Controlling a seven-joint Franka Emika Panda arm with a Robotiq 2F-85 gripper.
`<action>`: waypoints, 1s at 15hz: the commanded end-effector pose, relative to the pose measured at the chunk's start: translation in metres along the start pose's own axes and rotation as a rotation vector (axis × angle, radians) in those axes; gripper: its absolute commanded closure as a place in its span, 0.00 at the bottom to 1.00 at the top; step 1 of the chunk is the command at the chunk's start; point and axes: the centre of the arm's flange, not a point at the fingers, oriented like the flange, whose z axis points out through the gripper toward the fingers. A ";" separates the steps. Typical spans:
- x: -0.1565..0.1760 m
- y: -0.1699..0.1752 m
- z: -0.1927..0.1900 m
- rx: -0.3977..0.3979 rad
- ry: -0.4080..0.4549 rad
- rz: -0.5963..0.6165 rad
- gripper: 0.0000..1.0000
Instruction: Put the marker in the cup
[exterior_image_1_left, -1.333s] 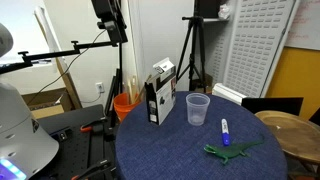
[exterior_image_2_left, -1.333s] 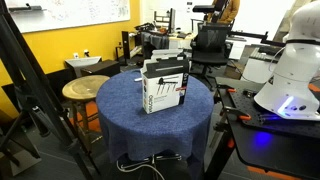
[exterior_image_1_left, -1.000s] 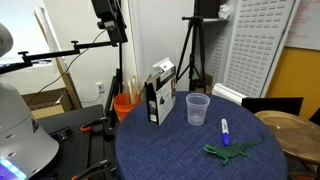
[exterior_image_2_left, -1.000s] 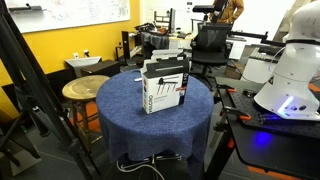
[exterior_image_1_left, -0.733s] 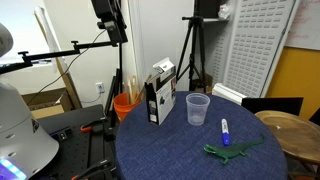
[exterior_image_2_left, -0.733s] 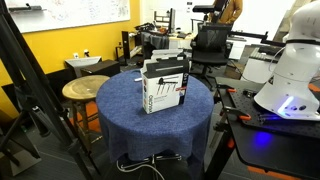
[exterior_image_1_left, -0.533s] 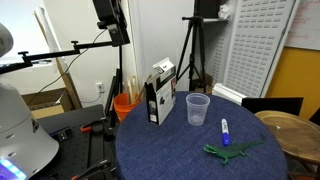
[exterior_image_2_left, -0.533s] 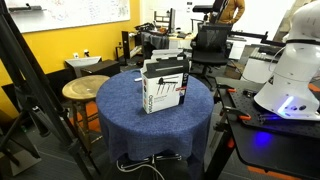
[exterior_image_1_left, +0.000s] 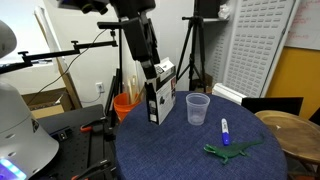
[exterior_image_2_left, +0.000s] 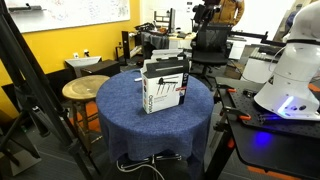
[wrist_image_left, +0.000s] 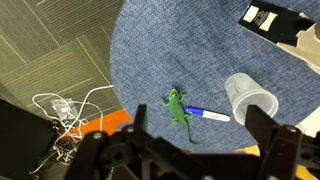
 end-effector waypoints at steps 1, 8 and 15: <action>0.032 0.014 0.039 0.026 -0.007 0.074 0.00; 0.097 0.000 0.085 0.098 0.020 0.290 0.00; 0.149 -0.029 0.139 0.204 -0.067 0.452 0.00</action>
